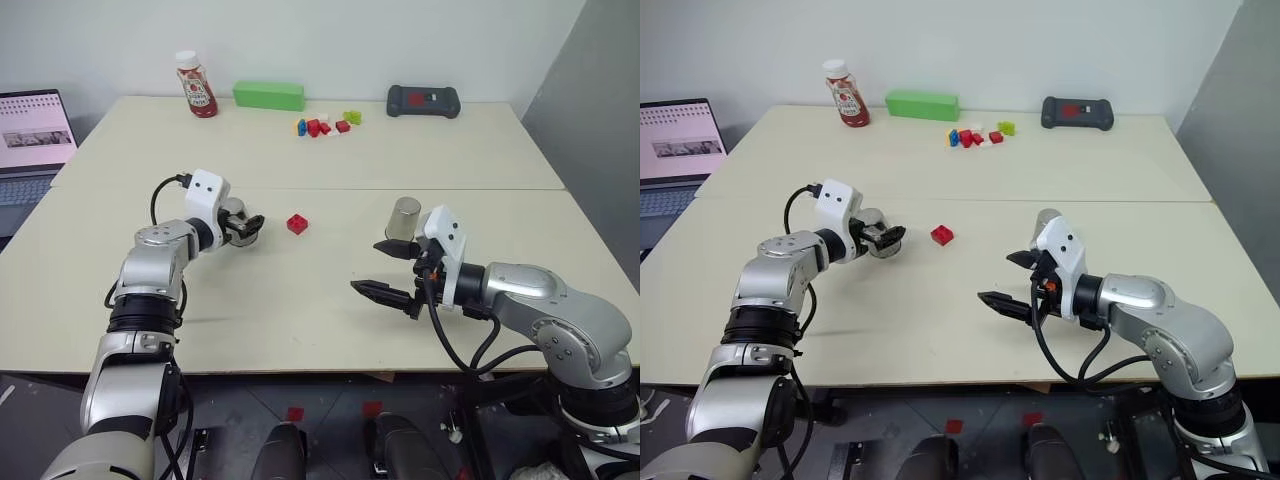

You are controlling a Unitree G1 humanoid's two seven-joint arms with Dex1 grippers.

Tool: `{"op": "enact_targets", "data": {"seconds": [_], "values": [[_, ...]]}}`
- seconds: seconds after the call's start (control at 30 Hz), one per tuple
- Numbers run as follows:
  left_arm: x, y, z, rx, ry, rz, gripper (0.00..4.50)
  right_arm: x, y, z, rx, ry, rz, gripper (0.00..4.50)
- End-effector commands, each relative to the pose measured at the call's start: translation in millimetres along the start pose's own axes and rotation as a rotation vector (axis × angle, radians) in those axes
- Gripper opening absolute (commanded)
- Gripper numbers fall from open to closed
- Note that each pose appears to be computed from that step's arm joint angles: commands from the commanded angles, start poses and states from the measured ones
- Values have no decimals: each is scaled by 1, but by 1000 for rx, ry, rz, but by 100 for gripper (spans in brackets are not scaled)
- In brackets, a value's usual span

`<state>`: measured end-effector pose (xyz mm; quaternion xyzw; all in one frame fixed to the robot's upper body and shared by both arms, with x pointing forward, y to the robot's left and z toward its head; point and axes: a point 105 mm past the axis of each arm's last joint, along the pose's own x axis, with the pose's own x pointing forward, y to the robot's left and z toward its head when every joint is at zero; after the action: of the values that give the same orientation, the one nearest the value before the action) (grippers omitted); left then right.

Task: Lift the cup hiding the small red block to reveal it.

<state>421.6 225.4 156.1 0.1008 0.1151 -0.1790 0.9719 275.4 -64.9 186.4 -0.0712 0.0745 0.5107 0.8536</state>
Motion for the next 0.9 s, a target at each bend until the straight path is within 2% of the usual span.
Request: {"op": "enact_targets", "data": {"seconds": [0.03,0.27,0.43,0.57,0.73,0.9], "values": [[-12,5,37,55,-113,23,444,-2,2,12,-28,-41,4,450],[-30,8,66,145,-199,54,444,0,-6,19,-28,-90,-22,450],[-57,13,86,215,-239,56,444,-2,-12,30,-46,-143,-47,450],[-87,18,81,334,-180,50,444,-9,-16,32,-88,-146,-77,450],[-124,23,57,385,-56,-1,444,-24,-20,24,-133,-132,-69,450],[-145,19,38,344,-18,-82,444,-39,-29,11,-145,-81,-62,450]]}}
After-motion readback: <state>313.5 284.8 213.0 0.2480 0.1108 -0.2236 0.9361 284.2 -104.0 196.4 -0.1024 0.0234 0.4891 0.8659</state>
